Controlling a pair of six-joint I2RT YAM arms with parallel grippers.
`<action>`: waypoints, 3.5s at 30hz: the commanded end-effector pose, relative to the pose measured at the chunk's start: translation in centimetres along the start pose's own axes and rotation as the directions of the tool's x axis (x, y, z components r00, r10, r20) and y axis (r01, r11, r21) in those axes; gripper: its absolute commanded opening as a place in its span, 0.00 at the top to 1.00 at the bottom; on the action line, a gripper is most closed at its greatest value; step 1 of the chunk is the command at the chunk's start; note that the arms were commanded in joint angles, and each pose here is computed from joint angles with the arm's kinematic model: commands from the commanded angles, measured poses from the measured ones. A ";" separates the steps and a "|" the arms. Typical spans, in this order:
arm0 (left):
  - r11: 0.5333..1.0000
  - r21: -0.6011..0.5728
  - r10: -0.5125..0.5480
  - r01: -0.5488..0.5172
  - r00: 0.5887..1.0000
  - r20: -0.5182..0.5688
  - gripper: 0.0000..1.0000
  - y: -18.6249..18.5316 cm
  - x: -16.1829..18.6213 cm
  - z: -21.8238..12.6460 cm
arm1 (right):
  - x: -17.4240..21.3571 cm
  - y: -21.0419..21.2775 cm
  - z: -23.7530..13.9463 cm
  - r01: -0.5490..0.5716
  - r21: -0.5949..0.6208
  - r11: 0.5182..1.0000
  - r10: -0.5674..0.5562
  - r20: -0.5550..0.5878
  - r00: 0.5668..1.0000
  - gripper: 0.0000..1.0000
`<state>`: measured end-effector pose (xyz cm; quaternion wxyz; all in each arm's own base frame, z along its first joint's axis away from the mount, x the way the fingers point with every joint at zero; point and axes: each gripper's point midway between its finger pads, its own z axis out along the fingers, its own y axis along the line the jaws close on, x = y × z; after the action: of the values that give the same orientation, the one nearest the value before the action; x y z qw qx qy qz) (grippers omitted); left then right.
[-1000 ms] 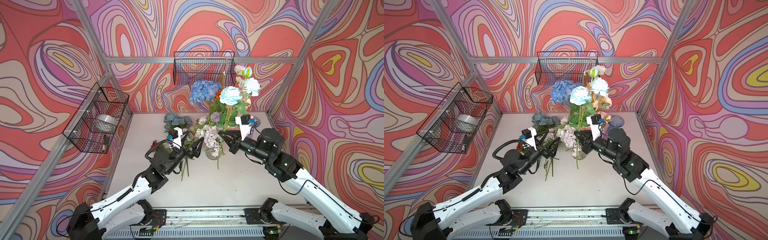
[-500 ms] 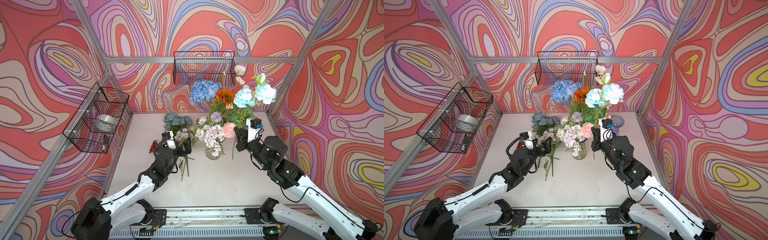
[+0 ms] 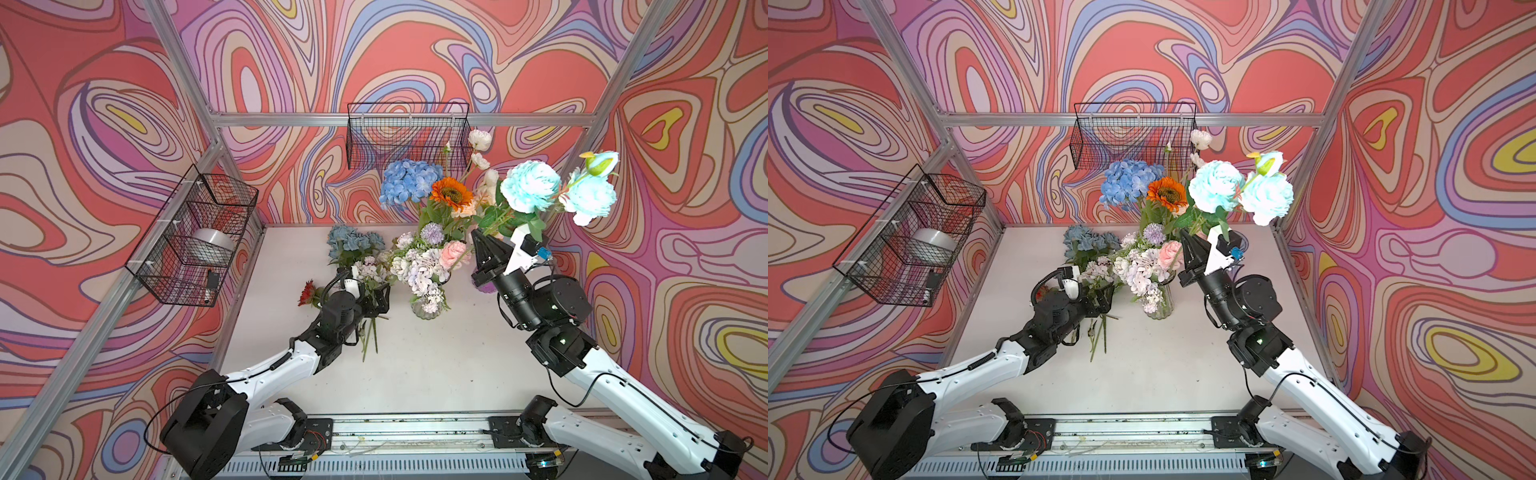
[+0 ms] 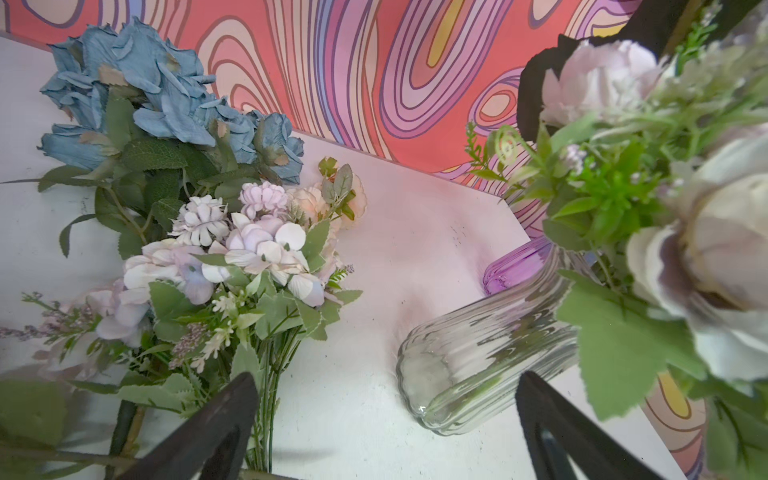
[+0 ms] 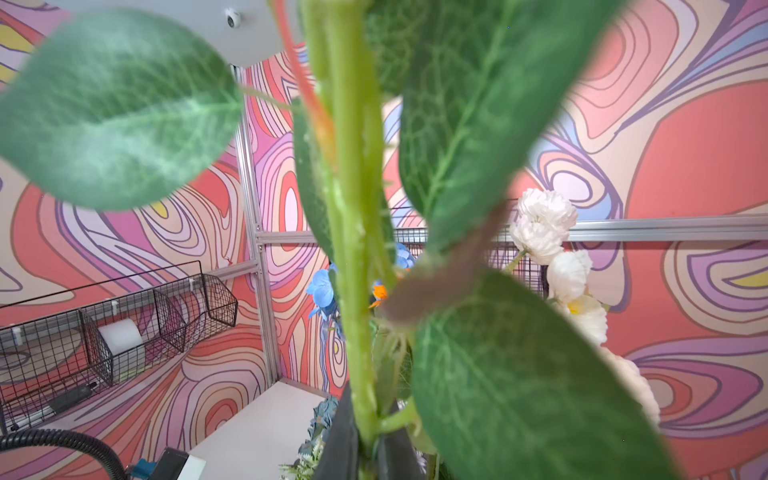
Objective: Arrange the flowers into the vase
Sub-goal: 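Carry the pale blue roses toward the clear vase with the right while the left releases, then lower the pale blue rose stems into the clear vase with the right gripper, then open the right gripper and draw it back from the clear vase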
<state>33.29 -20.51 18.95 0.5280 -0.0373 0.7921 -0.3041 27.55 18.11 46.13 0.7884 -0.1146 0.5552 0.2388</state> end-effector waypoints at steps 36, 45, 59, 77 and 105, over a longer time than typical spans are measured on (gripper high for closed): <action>0.995 0.099 -0.024 0.022 1.000 0.019 0.00 -2.0 -0.8 0.1 | 24.2 -3.0 -4.1 0.047 0.129 0.991 0.028 -0.524 0.851 1.00; 0.993 0.118 -0.020 0.018 1.000 0.014 0.00 -2.5 -1.1 0.2 | 21.5 -2.8 -4.9 0.027 0.124 0.992 0.041 -0.518 0.854 0.53; 0.981 0.189 -0.039 0.043 0.999 -0.023 0.00 -4.7 -1.3 2.5 | 22.6 -3.3 -10.4 -0.009 0.164 0.986 0.116 -0.658 0.744 0.16; 0.980 0.193 -0.040 0.044 0.999 -0.026 0.00 -4.6 -1.0 3.1 | 28.2 -3.8 -7.4 0.009 0.174 0.985 0.093 -0.567 0.818 0.11; 0.985 -0.169 -0.019 0.028 0.998 0.058 0.00 5.6 -1.8 -4.3 | 37.2 -11.0 2.5 0.113 0.319 0.941 0.108 -0.598 0.794 0.18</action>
<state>32.23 -15.77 19.97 0.5463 -0.0705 0.7860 -0.2806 44.24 19.09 13.25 0.6009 -0.0460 0.7924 0.0948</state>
